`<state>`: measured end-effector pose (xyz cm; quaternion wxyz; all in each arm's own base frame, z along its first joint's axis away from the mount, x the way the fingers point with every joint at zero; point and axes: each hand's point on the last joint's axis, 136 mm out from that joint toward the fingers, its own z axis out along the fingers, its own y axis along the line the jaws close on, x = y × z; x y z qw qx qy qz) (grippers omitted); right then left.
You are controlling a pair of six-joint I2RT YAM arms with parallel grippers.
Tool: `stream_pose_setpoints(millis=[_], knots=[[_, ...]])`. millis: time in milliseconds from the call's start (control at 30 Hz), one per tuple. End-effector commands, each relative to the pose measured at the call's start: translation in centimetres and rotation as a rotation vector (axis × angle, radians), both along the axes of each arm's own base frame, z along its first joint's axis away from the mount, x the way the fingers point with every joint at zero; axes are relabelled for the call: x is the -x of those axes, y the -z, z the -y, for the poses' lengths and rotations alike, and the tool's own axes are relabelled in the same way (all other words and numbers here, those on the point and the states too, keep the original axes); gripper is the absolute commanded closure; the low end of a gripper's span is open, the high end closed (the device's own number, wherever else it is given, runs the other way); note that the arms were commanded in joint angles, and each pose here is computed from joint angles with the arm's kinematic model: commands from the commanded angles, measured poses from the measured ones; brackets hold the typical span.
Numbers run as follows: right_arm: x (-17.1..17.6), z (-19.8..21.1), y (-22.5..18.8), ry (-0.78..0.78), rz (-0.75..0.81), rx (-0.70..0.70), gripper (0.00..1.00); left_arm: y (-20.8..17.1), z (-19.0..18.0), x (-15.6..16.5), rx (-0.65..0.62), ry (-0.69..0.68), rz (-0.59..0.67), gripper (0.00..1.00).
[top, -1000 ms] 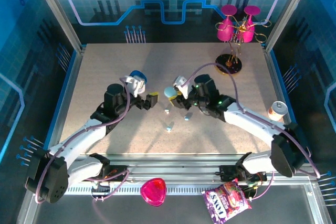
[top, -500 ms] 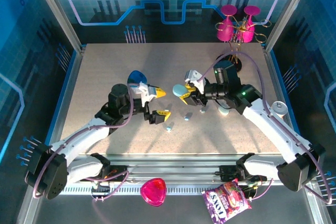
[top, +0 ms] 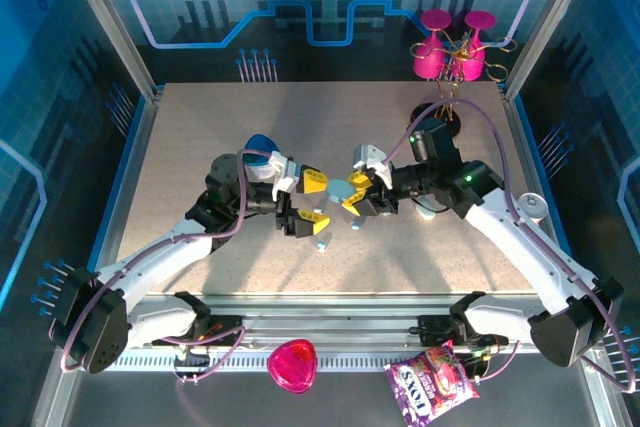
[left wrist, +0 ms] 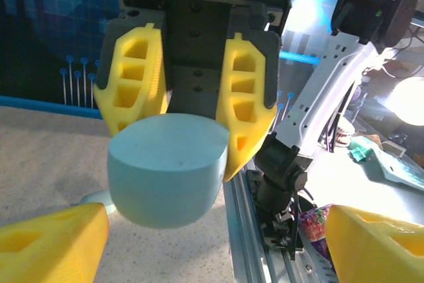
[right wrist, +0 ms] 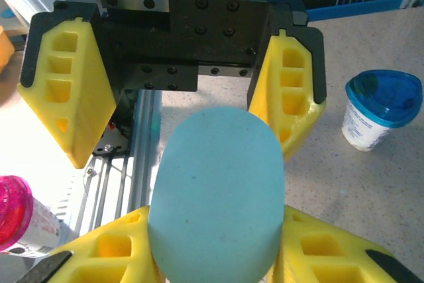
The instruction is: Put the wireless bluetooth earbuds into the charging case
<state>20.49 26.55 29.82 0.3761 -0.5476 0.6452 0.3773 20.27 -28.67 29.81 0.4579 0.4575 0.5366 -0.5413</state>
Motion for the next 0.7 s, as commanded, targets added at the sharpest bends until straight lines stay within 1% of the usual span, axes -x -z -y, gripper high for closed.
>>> stream_pose_setpoints(millis=[0,233,300,333,433,567,633,667], knots=[[1.5,-0.3,-1.8,-0.060,0.011,-0.037,0.69,-1.4,0.3,1.0,0.042,0.059,0.045,0.18],[1.5,-0.6,-2.0,-0.061,0.030,-0.043,0.70,-2.6,0.7,0.5,0.086,0.066,0.031,0.35],[1.5,-0.6,-2.2,-0.061,0.036,-0.048,0.71,-2.6,0.8,0.4,0.093,0.066,0.037,0.40],[1.5,-0.6,-2.2,-0.061,0.036,-0.051,0.71,-2.5,0.8,0.4,0.094,0.069,0.040,0.44],[1.6,-0.7,-2.4,-0.064,0.041,-0.058,0.71,-2.4,0.9,0.5,0.095,0.074,0.042,0.51],[1.6,-0.8,-2.5,-0.063,0.047,-0.063,0.71,-2.5,0.9,0.7,0.096,0.083,0.047,0.55],[1.5,-0.9,-2.7,-0.061,0.048,-0.070,0.71,-2.4,0.9,0.7,0.094,0.085,0.047,0.54],[1.5,-1.0,-2.8,-0.064,0.049,-0.075,0.71,-2.4,0.9,0.8,0.094,0.086,0.048,0.52]])
